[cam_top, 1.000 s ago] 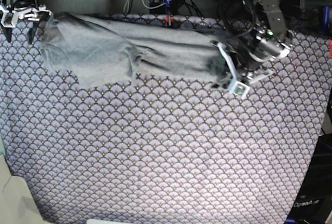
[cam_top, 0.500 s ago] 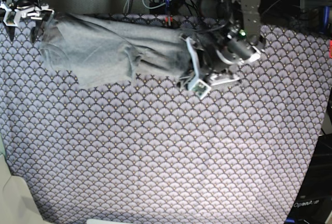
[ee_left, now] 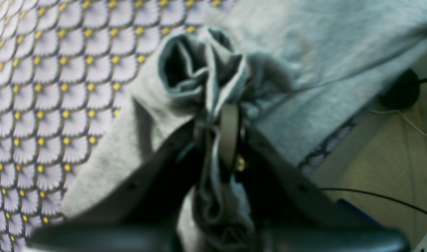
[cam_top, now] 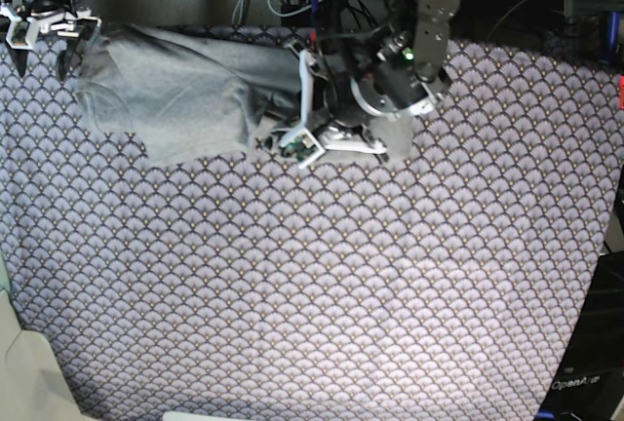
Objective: Fold the T-shirt properly
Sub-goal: 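Grasp the strip's end with the left gripper and fold it toward the right gripper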
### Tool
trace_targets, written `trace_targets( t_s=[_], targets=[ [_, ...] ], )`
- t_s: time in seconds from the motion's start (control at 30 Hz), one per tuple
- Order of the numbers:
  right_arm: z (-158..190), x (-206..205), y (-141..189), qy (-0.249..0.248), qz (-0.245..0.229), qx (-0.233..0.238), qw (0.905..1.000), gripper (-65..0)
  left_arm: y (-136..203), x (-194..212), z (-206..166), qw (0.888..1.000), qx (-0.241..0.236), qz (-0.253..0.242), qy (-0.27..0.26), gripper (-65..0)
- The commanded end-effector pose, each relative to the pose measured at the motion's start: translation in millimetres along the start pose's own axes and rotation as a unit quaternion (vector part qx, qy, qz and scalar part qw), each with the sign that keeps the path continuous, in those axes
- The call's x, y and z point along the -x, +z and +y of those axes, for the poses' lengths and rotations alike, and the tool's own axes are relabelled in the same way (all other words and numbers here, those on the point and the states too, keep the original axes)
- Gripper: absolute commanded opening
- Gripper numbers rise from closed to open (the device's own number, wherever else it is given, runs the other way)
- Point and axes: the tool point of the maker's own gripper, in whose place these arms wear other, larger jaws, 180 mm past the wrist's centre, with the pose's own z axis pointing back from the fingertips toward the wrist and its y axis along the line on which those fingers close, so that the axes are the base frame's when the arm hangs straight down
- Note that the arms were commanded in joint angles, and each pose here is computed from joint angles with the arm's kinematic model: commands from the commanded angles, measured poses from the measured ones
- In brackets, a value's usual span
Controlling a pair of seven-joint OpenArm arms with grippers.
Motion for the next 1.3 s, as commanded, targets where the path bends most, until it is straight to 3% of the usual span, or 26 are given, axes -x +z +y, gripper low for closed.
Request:
trace_targets(
  t_s=[0.0, 0.3, 0.37, 0.5, 0.6, 0.87, 1.17, 1.27],
  targets=[
    [-9, -11, 3, 0.006, -0.022, 0.009, 0.9997, -21.7, 2, -15, 1, 1.000, 0.001, -0.027, 0.000, -65.0],
    [-9, -12, 2, 0.006, -0.023, 0.009, 0.9997, -21.7, -10, 0, -5, 1.000, 0.018, -0.003, 0.011, -65.0],
    [-9, -12, 2, 0.006, -0.023, 0.009, 0.9997, -21.7, -10, 2, -6, 1.000, 0.019, -0.001, 0.011, -59.4],
    [-9, -12, 2, 0.006, -0.023, 0.009, 0.9997, -21.7, -10, 1, -6, 1.000, 0.019, -0.003, 0.013, -41.4],
    [-9, -11, 3, 0.006, -0.022, 0.009, 0.9997, -21.7, -9, 1, -6, 1.000, 0.020, -0.004, 0.014, -36.2],
    [-11, -11, 4, 0.007, -0.021, 0.011, 0.9997, -21.7, -9, -6, -6, 1.000, 0.019, -0.015, 0.014, -36.2],
    [-18, -13, 6, 0.009, -0.025, 0.023, 0.9994, -21.7, 4, -53, -26, 0.984, 0.119, -0.125, 0.055, -36.2],
    [-19, -12, 6, 0.009, -0.023, 0.024, 0.9994, -21.7, 8, -58, -22, 0.982, 0.122, -0.135, 0.057, -36.3]
  ],
)
